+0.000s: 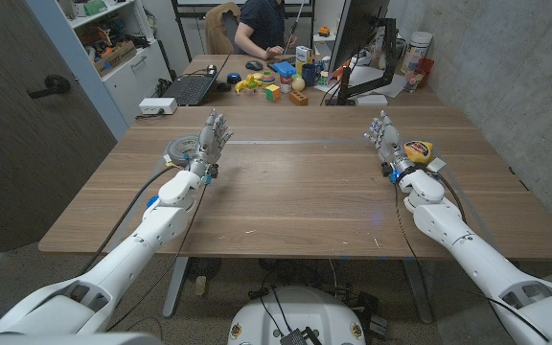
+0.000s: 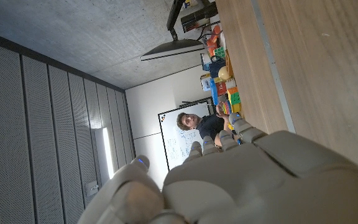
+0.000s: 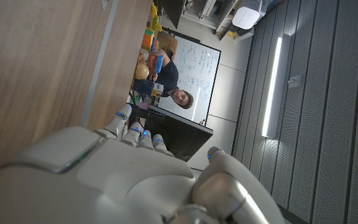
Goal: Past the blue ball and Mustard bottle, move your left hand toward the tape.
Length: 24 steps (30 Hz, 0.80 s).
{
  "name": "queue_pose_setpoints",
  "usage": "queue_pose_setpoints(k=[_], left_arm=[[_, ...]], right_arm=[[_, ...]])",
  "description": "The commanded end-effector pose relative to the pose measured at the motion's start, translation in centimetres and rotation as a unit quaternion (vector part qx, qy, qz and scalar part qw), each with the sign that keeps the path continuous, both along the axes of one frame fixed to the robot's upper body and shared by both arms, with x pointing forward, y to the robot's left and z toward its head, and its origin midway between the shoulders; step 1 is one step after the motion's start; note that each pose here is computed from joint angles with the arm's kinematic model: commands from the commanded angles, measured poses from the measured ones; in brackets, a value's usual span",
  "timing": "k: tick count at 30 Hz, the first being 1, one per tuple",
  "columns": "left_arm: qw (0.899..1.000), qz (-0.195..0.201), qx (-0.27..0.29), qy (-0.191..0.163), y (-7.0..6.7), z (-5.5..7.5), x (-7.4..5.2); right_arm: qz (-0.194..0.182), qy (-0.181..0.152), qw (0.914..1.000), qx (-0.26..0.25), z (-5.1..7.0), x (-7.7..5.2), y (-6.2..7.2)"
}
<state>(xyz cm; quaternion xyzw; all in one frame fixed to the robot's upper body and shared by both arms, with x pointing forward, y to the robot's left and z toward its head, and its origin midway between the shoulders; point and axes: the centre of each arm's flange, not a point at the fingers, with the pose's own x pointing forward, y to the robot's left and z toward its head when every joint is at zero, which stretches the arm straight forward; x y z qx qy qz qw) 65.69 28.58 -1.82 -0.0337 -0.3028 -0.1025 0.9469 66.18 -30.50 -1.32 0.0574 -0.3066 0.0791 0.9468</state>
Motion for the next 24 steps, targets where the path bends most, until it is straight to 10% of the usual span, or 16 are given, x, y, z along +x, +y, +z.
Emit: queue_pose_setpoints(k=[1, 16, 24], left_arm=[[1.000, -0.001, -0.007, -0.012, -0.8, 1.0, 0.5], [0.994, 0.064, 0.070, -0.063, 1.8, 4.6, -1.2], [0.974, 0.137, 0.157, -0.092, 4.5, 7.4, -2.7]], right_arm=[[0.009, 0.006, 0.9996, -0.027, -0.2, 0.6, 0.3], [0.014, 0.005, 0.9995, -0.026, -0.4, 0.7, 0.4], [0.016, 0.004, 0.9996, -0.024, -0.3, 0.9, 0.6]])
